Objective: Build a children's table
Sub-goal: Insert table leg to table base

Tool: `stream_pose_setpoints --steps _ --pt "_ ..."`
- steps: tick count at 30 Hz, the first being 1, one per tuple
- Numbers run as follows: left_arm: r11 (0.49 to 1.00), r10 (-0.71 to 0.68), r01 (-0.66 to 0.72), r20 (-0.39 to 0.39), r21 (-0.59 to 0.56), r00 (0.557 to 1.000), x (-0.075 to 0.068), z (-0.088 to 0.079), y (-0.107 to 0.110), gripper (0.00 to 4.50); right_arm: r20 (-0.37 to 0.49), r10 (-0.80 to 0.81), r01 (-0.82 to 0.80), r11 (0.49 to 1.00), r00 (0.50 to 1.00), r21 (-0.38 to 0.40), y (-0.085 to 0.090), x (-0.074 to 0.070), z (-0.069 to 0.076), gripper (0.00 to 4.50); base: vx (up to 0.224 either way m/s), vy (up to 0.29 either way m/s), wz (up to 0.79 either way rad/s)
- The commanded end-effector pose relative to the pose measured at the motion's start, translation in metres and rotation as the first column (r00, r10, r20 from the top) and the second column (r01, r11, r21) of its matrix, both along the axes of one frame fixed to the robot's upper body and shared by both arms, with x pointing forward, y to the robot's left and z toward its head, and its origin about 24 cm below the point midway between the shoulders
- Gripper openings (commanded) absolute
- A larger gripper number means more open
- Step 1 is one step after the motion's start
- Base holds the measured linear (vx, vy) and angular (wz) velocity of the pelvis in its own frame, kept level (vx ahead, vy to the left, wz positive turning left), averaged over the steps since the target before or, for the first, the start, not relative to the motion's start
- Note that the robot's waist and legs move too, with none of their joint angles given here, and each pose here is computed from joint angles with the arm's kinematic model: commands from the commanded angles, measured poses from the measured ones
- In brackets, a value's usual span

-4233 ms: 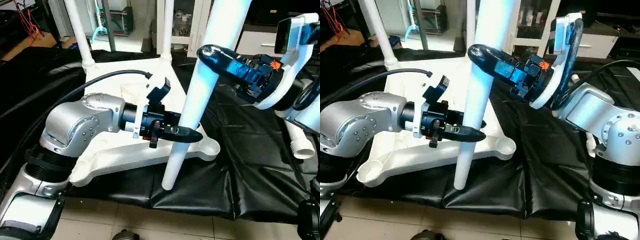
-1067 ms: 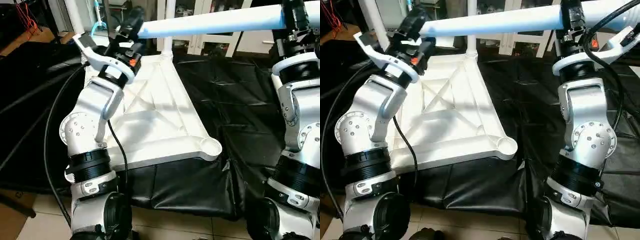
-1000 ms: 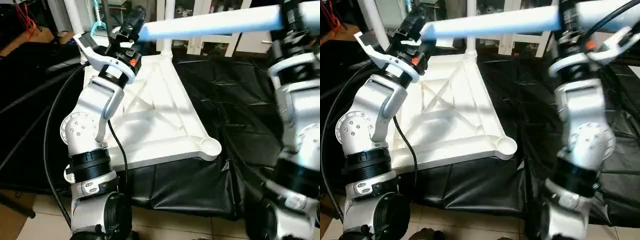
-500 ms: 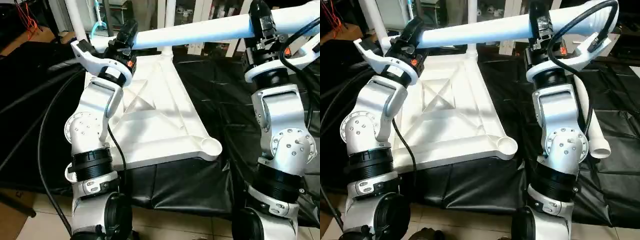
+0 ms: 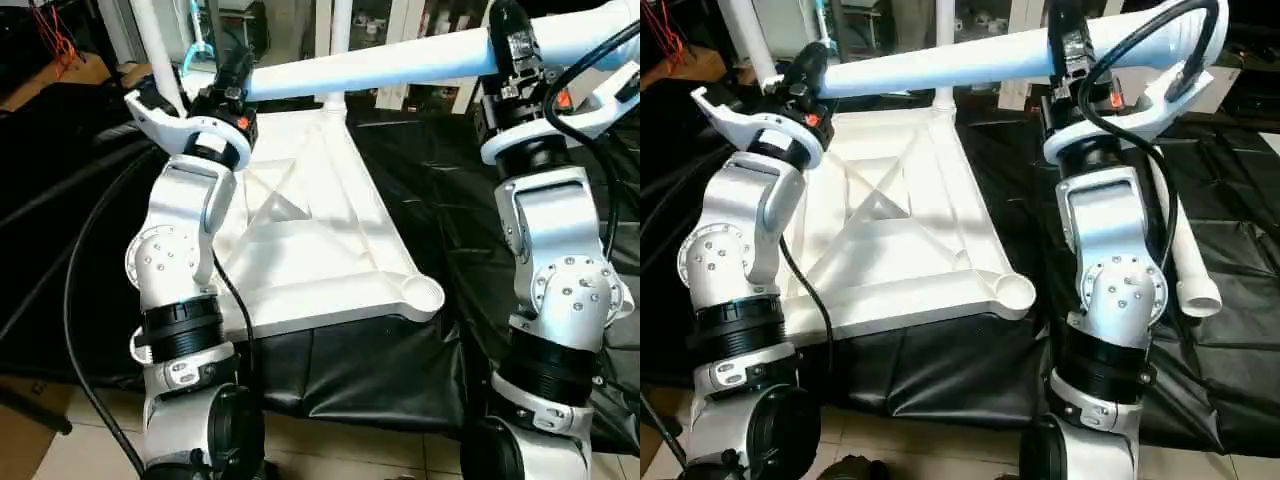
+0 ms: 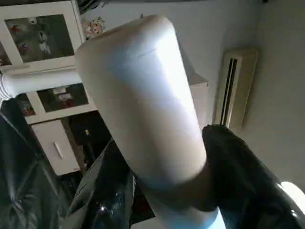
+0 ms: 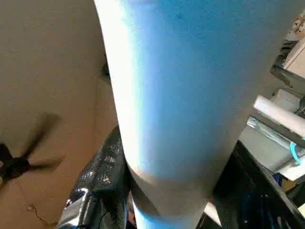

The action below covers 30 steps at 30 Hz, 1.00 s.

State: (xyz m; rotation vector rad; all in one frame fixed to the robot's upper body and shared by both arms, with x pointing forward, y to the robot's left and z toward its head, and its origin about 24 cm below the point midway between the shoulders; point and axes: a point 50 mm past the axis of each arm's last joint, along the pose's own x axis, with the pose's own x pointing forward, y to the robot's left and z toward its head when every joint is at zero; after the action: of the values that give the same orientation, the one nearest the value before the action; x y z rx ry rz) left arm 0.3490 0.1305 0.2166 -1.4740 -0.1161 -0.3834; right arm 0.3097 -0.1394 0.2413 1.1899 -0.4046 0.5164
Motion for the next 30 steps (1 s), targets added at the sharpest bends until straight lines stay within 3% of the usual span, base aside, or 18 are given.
stream_pose_setpoints --steps 1,7,10,14,15,18,19,20,23,24,25,27,30 --pt "0.999 -0.042 0.041 -0.021 -0.032 0.999 0.002 0.004 -0.016 2.01 0.040 -0.013 0.014 1.000 0.999 -0.012 0.000 -0.005 0.007 1.81 0.000 0.000 0.00" --pt "0.999 -0.033 0.032 -0.025 -0.036 0.999 0.005 0.004 -0.012 1.87 0.033 -0.018 0.019 1.000 0.999 -0.024 0.000 -0.005 0.005 1.81 0.000 0.000 0.00" --pt "1.000 -0.014 0.013 -0.025 -0.025 1.000 0.007 0.005 -0.008 1.84 0.035 -0.022 0.024 0.998 0.999 -0.053 -0.001 -0.004 0.003 2.51 0.000 0.000 0.00" --pt "0.999 0.031 -0.032 -0.024 -0.044 0.999 0.011 0.010 0.002 1.74 0.032 0.019 -0.015 0.991 0.999 -0.130 0.004 -0.007 -0.005 2.84 0.000 0.000 0.00" --pt "0.998 0.040 -0.041 -0.020 -0.049 0.999 0.012 0.012 0.005 1.70 0.020 0.046 -0.041 0.982 0.999 -0.186 0.007 -0.008 -0.009 2.92 0.000 0.000 0.00" --pt "0.994 0.087 -0.087 -0.007 -0.060 0.996 0.015 0.017 0.014 1.60 -0.066 0.214 -0.221 0.874 0.975 -0.433 0.027 -0.020 -0.036 3.15 0.000 0.000 0.00" --pt "0.994 0.087 -0.087 -0.007 -0.060 0.996 0.015 0.017 0.014 1.58 -0.066 0.214 -0.221 0.874 0.975 -0.433 0.027 -0.020 -0.036 3.27 0.000 0.000 0.00" --pt "0.994 0.095 -0.095 0.001 -0.053 0.995 0.015 0.018 0.016 1.55 -0.092 0.249 -0.262 0.842 0.964 -0.472 0.030 -0.023 -0.042 3.36 0.000 0.000 0.00" --pt "0.992 0.122 -0.122 0.018 -0.021 0.992 0.016 0.024 0.021 1.46 -0.156 0.346 -0.367 0.709 0.925 -0.602 0.041 -0.038 -0.058 3.65 0.000 0.000 0.00" --pt "0.988 0.153 -0.154 0.038 0.027 0.987 0.018 0.028 0.027 1.46 -0.182 0.392 -0.408 0.633 0.902 -0.658 0.045 -0.047 -0.065 3.65 0.000 0.000 0.00" --pt "0.988 0.153 -0.154 0.038 0.027 0.987 0.018 0.028 0.027 1.45 -0.182 0.392 -0.408 0.633 0.902 -0.658 0.045 -0.047 -0.065 3.83 0.000 0.000 0.00" --pt "0.972 0.206 -0.214 0.087 0.098 0.975 0.021 0.040 0.040 1.45 -0.185 0.410 -0.412 0.577 0.893 -0.705 0.046 -0.056 -0.067 3.98 0.000 0.000 0.00" --pt "0.958 0.222 -0.245 0.154 0.151 0.963 0.021 0.052 0.048 1.45 -0.135 0.388 -0.354 0.574 0.912 -0.739 0.043 -0.058 -0.058 4.18 0.000 0.000 0.00"
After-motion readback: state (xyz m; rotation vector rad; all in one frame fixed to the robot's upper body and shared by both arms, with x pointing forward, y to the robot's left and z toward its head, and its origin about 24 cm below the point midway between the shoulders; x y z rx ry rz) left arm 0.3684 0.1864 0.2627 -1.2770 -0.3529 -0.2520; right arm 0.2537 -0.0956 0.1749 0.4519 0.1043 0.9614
